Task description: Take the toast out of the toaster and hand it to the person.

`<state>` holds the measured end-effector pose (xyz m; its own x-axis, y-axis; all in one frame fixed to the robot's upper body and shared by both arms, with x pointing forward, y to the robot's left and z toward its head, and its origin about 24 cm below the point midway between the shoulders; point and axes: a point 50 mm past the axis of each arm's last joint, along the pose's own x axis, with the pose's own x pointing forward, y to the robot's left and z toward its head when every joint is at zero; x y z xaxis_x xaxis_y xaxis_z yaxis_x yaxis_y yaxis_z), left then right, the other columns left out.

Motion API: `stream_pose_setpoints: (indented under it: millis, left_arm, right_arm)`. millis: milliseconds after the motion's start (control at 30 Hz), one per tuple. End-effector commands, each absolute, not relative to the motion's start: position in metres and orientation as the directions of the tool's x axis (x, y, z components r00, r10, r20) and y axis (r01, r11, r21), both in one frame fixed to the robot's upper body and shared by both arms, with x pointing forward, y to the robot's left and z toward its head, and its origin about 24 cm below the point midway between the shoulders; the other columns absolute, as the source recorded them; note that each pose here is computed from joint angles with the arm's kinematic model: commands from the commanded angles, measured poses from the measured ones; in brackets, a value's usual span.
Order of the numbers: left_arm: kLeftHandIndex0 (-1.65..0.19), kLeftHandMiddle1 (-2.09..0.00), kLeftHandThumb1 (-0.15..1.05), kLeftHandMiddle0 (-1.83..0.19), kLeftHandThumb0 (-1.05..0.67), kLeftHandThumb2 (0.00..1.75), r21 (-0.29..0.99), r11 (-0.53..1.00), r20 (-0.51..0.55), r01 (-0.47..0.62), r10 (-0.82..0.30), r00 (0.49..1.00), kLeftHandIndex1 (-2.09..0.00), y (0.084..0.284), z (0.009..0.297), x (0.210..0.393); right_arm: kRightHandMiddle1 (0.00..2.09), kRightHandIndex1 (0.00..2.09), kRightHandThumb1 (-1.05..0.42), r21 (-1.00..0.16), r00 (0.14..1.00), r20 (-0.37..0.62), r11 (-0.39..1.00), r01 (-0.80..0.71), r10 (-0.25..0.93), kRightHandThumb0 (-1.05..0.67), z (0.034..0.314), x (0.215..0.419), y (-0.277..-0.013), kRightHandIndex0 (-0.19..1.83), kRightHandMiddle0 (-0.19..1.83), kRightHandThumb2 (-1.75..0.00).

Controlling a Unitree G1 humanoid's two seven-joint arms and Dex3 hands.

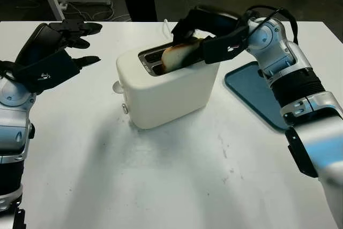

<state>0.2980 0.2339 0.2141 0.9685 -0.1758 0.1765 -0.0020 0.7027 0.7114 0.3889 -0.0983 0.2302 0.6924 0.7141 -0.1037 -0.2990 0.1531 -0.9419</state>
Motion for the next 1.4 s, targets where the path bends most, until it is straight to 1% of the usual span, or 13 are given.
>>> stream_pose_setpoints:
  millis: [0, 133, 300, 500, 600, 733, 933, 1000, 1067, 1200, 1267, 1300, 1367]
  left_arm:
    - [-0.63, -0.72, 0.91, -0.39, -0.3, 0.03, 0.71, 0.704, 0.2, -0.018, -0.177, 0.964, -0.03, 0.234, 0.218, 0.298]
    - [-0.63, -0.73, 0.91, -0.38, -0.31, 0.03, 0.714, 0.7, 0.195, -0.018, -0.173, 0.965, -0.03, 0.234, 0.218, 0.298]
    - [-0.63, -0.73, 0.91, -0.38, -0.29, 0.03, 0.715, 0.699, 0.194, -0.02, -0.172, 0.966, -0.03, 0.234, 0.218, 0.298]
    - [-0.62, -0.74, 0.91, -0.38, -0.29, 0.03, 0.705, 0.709, 0.193, -0.016, -0.17, 0.966, -0.03, 0.234, 0.217, 0.298]
    - [-0.62, -0.73, 0.91, -0.37, -0.29, 0.03, 0.707, 0.707, 0.189, -0.018, -0.164, 0.968, -0.02, 0.234, 0.217, 0.297]
    - [-0.62, -0.73, 0.91, -0.37, -0.28, 0.03, 0.708, 0.706, 0.19, -0.019, -0.165, 0.968, -0.03, 0.235, 0.217, 0.296]
    - [-0.62, -0.73, 0.91, -0.37, -0.28, 0.03, 0.711, 0.703, 0.185, -0.02, -0.159, 0.97, -0.03, 0.236, 0.217, 0.296]
    - [-0.62, -0.73, 0.91, -0.37, -0.29, 0.03, 0.709, 0.705, 0.18, -0.018, -0.156, 0.971, -0.02, 0.236, 0.216, 0.296]
    - [-0.62, -0.72, 0.92, -0.37, -0.26, 0.03, 0.705, 0.709, 0.178, -0.015, -0.157, 0.971, -0.02, 0.236, 0.217, 0.296]
    - [-0.61, -0.72, 0.92, -0.37, -0.27, 0.03, 0.705, 0.709, 0.179, -0.015, -0.158, 0.971, -0.02, 0.235, 0.217, 0.297]
    - [-0.61, -0.72, 0.92, -0.37, -0.26, 0.03, 0.705, 0.709, 0.181, -0.015, -0.159, 0.971, -0.02, 0.235, 0.216, 0.297]
    - [-0.62, -0.72, 0.92, -0.37, -0.26, 0.03, 0.707, 0.707, 0.181, -0.016, -0.16, 0.97, -0.02, 0.235, 0.216, 0.297]
    - [-0.62, -0.72, 0.92, -0.37, -0.26, 0.03, 0.71, 0.704, 0.181, -0.018, -0.157, 0.971, -0.02, 0.236, 0.215, 0.296]
  right_arm:
    - [1.74, 1.74, -0.81, -0.957, 0.688, -0.118, 0.103, -0.271, 0.716, -0.55, 0.23, 0.387, -0.101, 1.06, 0.84, -0.02]
    - [1.74, 1.75, -0.88, -0.968, 0.685, -0.087, 0.102, -0.231, 0.723, -0.49, 0.229, 0.386, -0.102, 1.11, 0.9, -0.04]
    - [1.75, 1.75, -0.92, -0.97, 0.684, -0.037, 0.138, -0.2, 0.729, -0.47, 0.234, 0.386, -0.105, 1.12, 0.87, -0.25]
    - [1.75, 1.75, -0.92, -0.942, 0.665, 0.169, 0.317, -0.108, 0.728, -0.42, 0.254, 0.385, -0.112, 1.1, 0.83, -0.28]
    - [1.75, 1.75, -0.92, -0.908, 0.673, 0.248, 0.41, -0.09, 0.697, -0.44, 0.266, 0.387, -0.119, 1.08, 0.81, -0.33]
    - [1.75, 1.75, -0.92, -0.837, 0.718, 0.365, 0.547, -0.027, 0.593, -0.46, 0.284, 0.394, -0.136, 1.04, 0.78, -0.35]
    - [1.75, 1.75, -0.92, -0.747, 0.761, 0.479, 0.659, 0.091, 0.438, -0.55, 0.302, 0.4, -0.165, 1.0, 0.77, -0.34]
    - [1.75, 1.75, -0.92, -0.726, 0.803, 0.483, 0.673, 0.142, 0.351, -0.56, 0.302, 0.404, -0.177, 1.01, 0.79, -0.33]
    - [1.75, 1.75, -0.92, -0.707, 0.834, 0.483, 0.681, 0.192, 0.266, -0.52, 0.299, 0.408, -0.187, 0.97, 0.76, -0.3]
    - [1.75, 1.75, -0.92, -0.664, 0.879, 0.462, 0.703, 0.256, 0.115, -0.49, 0.282, 0.414, -0.203, 0.96, 0.73, -0.31]
    - [1.57, 1.75, -0.92, -0.645, 0.9, 0.436, 0.7, 0.306, 0.009, -0.46, 0.27, 0.417, -0.21, 0.8, 0.75, -0.27]
    - [1.56, 1.75, -0.92, -0.632, 0.906, 0.422, 0.708, 0.315, -0.027, -0.45, 0.265, 0.418, -0.212, 0.79, 0.74, -0.25]
    - [1.68, 1.75, -0.92, -0.581, 0.926, 0.372, 0.762, 0.287, -0.065, -0.37, 0.253, 0.419, -0.217, 0.84, 0.68, -0.26]
